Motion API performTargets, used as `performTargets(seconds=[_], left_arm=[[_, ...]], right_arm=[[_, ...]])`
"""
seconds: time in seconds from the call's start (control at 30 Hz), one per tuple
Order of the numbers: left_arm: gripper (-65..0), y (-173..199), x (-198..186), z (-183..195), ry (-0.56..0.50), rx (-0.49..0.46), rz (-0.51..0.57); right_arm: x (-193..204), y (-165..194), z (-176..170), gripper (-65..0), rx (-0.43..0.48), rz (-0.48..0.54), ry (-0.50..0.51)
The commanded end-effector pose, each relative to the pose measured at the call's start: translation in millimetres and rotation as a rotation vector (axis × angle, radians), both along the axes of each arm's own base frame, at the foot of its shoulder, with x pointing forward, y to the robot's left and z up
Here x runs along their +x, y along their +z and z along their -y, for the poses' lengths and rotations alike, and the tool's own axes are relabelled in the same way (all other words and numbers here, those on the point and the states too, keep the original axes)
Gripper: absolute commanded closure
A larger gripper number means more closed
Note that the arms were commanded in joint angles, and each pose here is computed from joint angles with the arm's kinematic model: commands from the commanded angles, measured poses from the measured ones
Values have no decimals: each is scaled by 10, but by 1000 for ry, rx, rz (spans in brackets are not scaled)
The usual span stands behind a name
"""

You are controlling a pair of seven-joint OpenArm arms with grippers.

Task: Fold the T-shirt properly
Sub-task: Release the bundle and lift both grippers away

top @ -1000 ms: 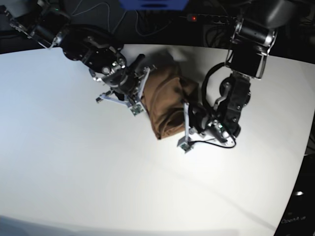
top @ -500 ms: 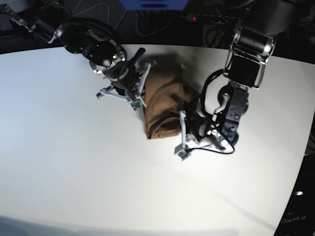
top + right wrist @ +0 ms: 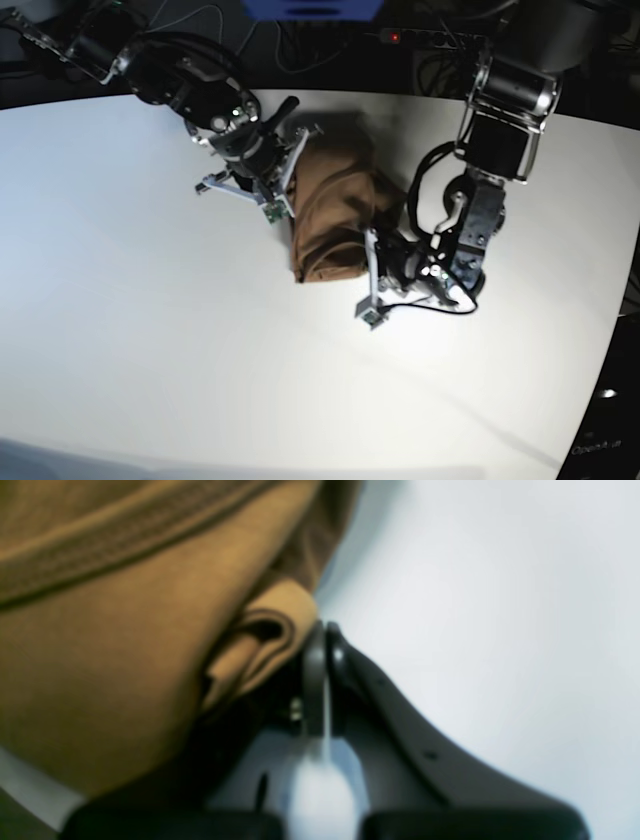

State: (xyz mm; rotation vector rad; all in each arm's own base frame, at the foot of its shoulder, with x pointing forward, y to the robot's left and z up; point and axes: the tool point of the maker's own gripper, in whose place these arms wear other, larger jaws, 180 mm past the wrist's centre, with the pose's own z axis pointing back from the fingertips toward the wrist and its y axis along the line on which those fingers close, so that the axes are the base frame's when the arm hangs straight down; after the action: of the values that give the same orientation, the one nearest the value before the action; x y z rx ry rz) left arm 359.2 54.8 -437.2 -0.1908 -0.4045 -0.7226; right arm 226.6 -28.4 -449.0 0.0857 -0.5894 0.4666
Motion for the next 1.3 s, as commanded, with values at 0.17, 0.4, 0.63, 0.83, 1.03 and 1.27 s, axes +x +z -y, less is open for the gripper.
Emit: performTargets(seconds=[0.17, 0.4, 0.63, 0.83, 1.03, 1.27], left_arm=[[-26, 175, 224, -13, 4, -2, 70], [-26, 316, 357, 138, -4, -44, 119], [-26, 632, 564, 145, 51, -115, 207], [-26, 948, 677, -22, 103, -130, 296], [-26, 884, 433, -663, 136, 9, 298], [-26, 595, -164, -1802, 269, 174, 223]], right_arm=[[-742, -391, 170, -4, -63, -345, -25], [-840, -394, 21, -4, -35, -369, -22], [-757, -377, 55, -4, -37, -349, -28], [-476, -318, 299, -3, -88, -295, -39], [-117, -204, 649, -3, -157, -218, -57], [169, -51, 1337, -3, -273, -154, -122]])
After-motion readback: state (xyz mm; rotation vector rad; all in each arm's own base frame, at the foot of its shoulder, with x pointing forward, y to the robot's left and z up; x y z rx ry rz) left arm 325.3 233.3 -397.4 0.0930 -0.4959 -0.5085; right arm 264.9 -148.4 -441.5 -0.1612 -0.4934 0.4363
